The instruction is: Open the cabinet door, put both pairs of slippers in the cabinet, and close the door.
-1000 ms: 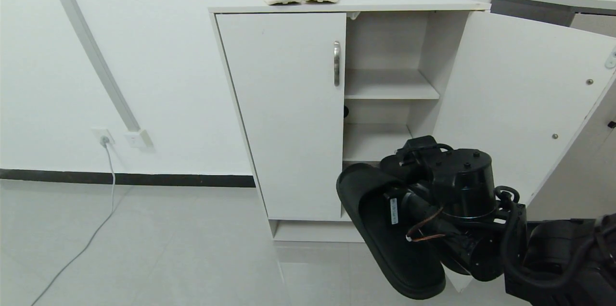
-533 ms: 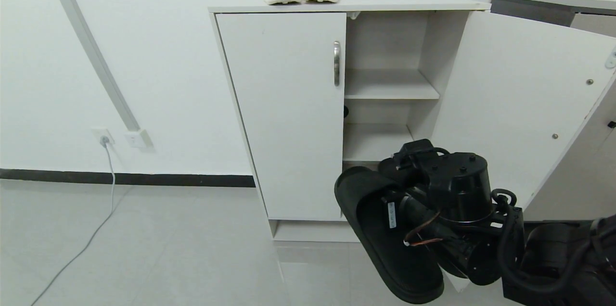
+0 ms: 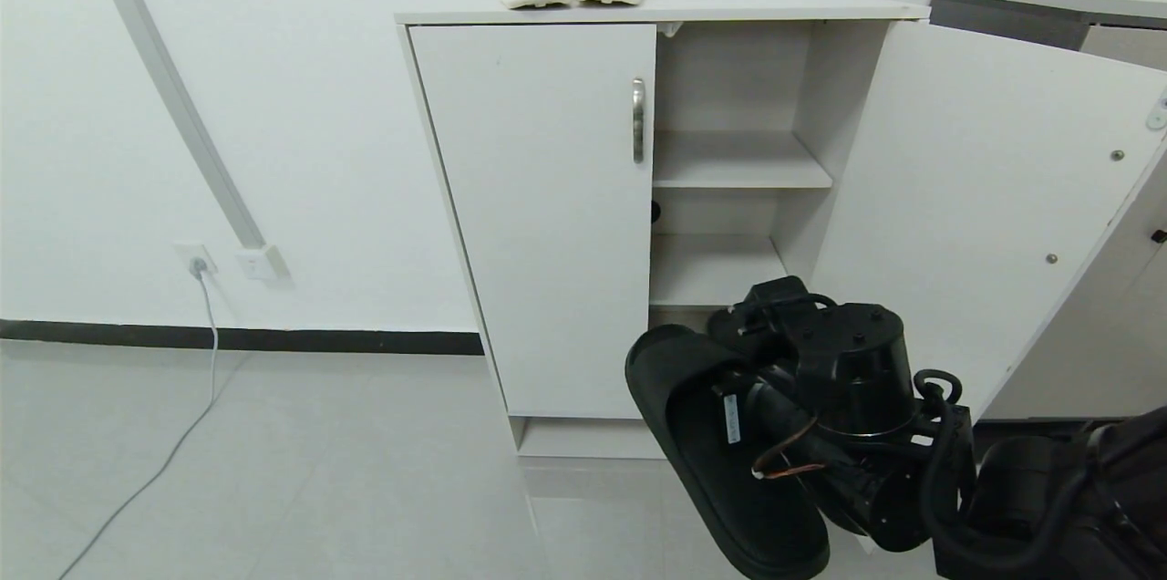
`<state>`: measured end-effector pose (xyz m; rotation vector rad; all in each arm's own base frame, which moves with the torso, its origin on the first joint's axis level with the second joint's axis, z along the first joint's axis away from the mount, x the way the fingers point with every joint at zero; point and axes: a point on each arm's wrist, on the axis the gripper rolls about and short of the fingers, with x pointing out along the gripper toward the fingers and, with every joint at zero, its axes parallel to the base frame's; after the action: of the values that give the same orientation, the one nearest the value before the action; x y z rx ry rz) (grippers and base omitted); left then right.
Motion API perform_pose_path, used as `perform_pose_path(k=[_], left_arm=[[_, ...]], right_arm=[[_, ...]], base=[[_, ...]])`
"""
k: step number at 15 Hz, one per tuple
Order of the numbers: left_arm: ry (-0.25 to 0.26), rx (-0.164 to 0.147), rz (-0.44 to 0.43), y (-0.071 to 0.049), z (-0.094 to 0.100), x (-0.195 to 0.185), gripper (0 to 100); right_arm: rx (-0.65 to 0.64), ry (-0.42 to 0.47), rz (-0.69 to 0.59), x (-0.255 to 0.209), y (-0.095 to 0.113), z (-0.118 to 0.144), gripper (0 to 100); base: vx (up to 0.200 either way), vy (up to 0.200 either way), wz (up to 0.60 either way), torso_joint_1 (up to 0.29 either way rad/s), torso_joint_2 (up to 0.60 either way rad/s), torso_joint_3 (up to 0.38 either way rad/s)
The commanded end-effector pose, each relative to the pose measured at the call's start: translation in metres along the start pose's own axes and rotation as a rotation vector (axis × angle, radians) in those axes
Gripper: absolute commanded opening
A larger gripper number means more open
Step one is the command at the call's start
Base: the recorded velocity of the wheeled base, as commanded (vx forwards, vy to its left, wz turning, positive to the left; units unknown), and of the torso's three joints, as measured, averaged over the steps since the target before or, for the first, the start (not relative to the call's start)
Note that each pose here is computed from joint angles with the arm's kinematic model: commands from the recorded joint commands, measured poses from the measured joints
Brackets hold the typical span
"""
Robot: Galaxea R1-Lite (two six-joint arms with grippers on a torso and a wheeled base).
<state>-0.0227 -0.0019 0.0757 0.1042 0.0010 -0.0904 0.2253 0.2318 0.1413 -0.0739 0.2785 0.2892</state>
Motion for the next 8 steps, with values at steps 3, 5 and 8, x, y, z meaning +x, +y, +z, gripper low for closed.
perform_pose_path(k=[3, 5, 8], left_arm=[[0.000, -0.110, 0.089, 0.002, -0.001, 0.000, 0], [0.000, -0.112, 0.090, 0.002, -0.001, 0.000, 0], [0.002, -0.107, 0.090, 0.002, -0.001, 0.000, 0]], right_arm=[[0.002, -0.011, 0.011, 0.007, 0.009, -0.004, 0], [0.039, -0.066, -0.050, 0.021, 0.016, 0.005, 0], [0.073, -0.125, -0.142, 0.035, 0.029, 0.019, 0]], base=[[0.000, 0.000, 0.00, 0.000, 0.00, 0.000], [0.000, 0.000, 0.00, 0.000, 0.00, 0.000], [0.000, 0.000, 0.00, 0.000, 0.00, 0.000]])
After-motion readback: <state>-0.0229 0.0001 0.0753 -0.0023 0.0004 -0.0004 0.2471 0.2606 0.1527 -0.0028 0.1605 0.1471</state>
